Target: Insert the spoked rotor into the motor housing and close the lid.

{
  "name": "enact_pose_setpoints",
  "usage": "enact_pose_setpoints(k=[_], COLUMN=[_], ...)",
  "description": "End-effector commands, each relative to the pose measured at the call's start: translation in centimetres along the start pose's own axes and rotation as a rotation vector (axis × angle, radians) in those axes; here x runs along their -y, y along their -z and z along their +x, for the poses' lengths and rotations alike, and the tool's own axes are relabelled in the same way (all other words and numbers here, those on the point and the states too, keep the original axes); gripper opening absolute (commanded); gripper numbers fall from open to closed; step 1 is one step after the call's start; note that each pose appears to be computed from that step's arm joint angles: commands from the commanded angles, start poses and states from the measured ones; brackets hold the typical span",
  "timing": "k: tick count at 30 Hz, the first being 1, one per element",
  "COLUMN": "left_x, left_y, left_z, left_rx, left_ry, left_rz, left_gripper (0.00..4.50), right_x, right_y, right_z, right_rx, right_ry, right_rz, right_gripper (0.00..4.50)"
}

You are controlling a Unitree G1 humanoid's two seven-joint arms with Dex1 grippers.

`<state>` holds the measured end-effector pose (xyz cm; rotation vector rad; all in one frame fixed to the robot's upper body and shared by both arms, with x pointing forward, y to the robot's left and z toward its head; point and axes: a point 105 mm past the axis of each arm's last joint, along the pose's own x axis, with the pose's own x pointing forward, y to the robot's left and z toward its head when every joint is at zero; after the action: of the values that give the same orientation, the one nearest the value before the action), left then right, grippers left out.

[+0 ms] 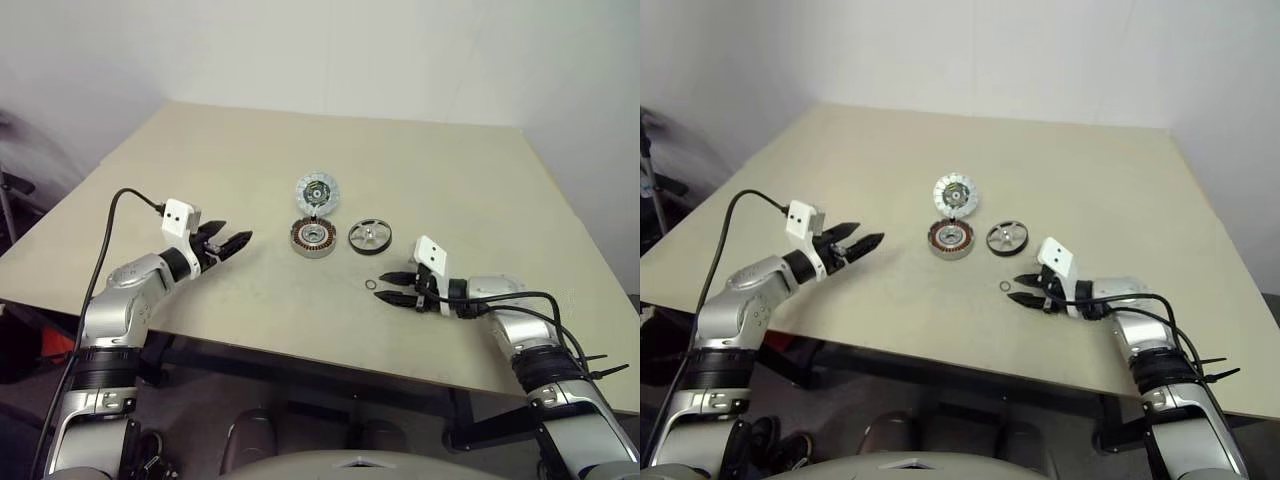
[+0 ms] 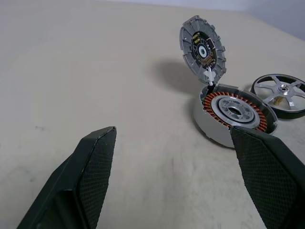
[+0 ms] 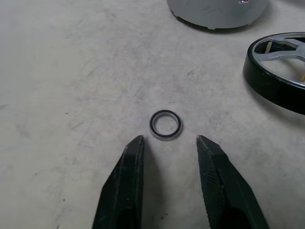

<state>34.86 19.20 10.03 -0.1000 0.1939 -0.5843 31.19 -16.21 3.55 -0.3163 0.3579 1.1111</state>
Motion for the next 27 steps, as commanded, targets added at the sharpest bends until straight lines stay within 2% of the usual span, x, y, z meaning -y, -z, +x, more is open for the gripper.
enact_pose_setpoints(k=[1,10,19,22,24,27], left_x=[-0.2,-0.6,-0.5,-0.5,-0.5,-0.5], left_y=[-1.6,-1.7,-1.6,-1.6,-1.6,-1.7], left_z=[-0.3,-1.0,-1.2,-1.1,-1.0,-0.9], left_rx=[0.048,0.047,0.047,0.047,0.048,0.048], left_ry=[-0.006,-0.026,-0.034,-0.035,-0.035,-0.032], left_rz=[0.032,0.036,0.033,0.033,0.034,0.035], left_gripper=[4.04,4.04,4.04,4.04,4.04,4.04], right_x=[0.1,-0.6,-0.3,0.1,0.2,0.5], right_y=[-1.0,-1.8,-1.3,-1.2,-1.3,-1.5], right_z=[0.6,2.3,2.4,2.2,2.1,1.9], right_rx=[0.016,0.029,0.005,-0.001,0.000,0.007], right_ry=[-0.009,-0.053,-0.036,-0.022,-0.016,-0.001], right_rz=[-0.040,-0.062,-0.054,-0.047,-0.049,-0.055], right_gripper=[1.80,1.80,1.80,1.23,0.62,0.58])
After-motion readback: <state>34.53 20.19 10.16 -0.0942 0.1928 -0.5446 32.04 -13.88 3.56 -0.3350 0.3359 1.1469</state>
